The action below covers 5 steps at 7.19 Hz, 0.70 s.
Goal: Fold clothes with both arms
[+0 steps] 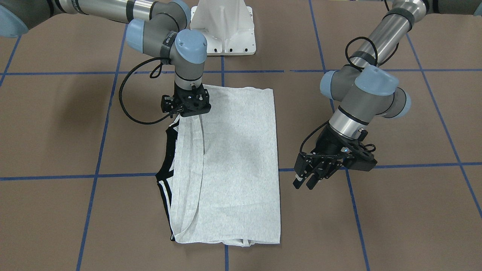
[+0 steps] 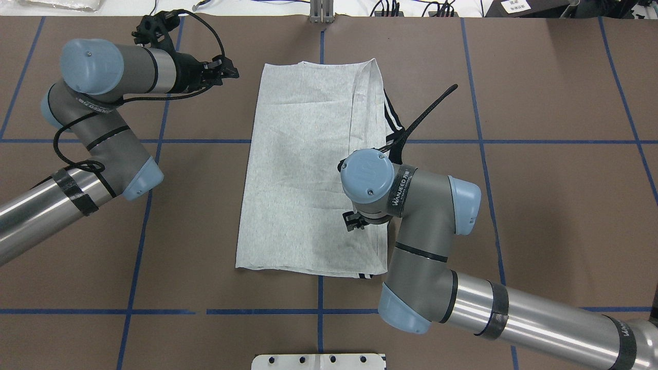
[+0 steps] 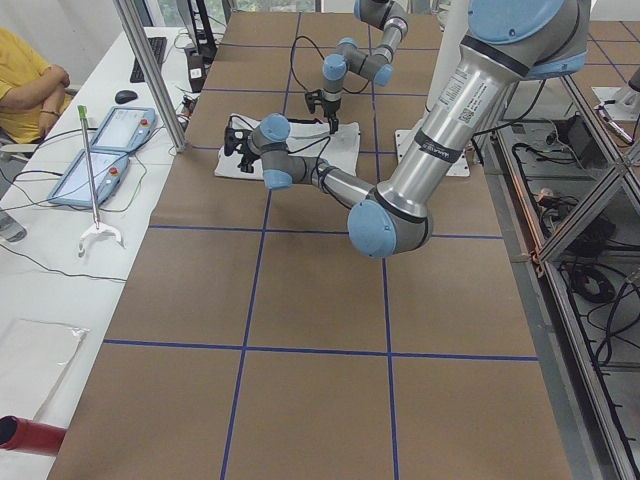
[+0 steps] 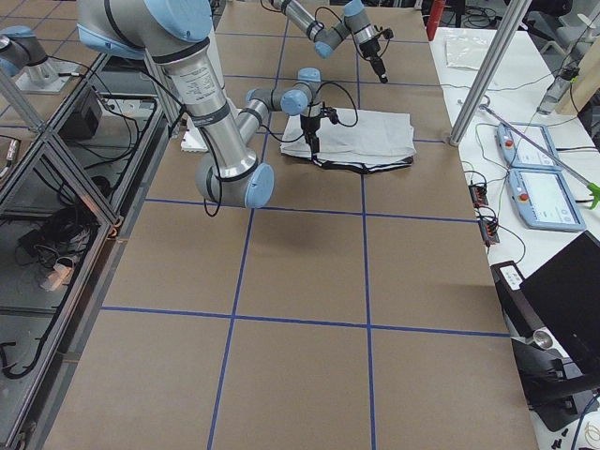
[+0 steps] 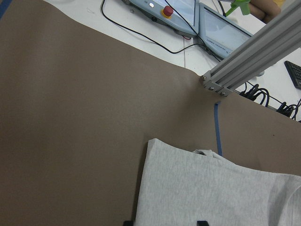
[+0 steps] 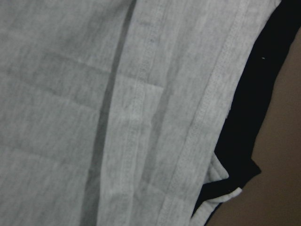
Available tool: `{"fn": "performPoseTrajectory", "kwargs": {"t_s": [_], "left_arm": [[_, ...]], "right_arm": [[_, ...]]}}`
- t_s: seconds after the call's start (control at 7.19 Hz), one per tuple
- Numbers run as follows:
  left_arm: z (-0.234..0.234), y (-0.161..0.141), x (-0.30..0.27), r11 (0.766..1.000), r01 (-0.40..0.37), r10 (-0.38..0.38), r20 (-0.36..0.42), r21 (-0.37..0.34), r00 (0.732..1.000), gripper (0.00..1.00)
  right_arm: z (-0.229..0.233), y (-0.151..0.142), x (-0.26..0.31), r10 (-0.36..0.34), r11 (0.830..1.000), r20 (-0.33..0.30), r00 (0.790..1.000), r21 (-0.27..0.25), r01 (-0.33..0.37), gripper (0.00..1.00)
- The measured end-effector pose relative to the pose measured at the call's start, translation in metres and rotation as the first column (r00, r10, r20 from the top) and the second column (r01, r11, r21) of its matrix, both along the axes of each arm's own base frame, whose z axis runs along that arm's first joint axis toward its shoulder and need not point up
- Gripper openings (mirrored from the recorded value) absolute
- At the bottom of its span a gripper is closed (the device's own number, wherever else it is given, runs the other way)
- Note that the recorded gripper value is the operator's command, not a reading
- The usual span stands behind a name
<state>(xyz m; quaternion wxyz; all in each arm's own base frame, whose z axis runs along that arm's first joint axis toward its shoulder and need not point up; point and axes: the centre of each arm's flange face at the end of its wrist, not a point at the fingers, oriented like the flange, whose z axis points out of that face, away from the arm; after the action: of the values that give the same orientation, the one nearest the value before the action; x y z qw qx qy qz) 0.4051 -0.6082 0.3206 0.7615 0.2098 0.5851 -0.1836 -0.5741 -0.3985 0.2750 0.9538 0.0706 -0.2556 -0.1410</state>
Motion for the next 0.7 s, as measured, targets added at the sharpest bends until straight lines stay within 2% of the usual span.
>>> {"fn": "performPoseTrajectory", "kwargs": {"t_s": [0.42, 0.7], "left_arm": [[0.005, 0.003, -0.002, 1.000, -0.001, 0.001, -0.003, 0.003, 1.000, 0.54], [0.002, 0.005, -0.003, 1.000, -0.002, 0.002, -0.008, 0.007, 1.000, 0.54]], "right_arm": [[0.030, -0.018, 0.051, -0.049, 0.999, -0.101, 0.994, 0.010, 0.050, 1.00], [0.038, -0.019, 0.069, -0.055, 0.998, -0.108, 0.993, 0.018, 0.057, 1.00]]}}
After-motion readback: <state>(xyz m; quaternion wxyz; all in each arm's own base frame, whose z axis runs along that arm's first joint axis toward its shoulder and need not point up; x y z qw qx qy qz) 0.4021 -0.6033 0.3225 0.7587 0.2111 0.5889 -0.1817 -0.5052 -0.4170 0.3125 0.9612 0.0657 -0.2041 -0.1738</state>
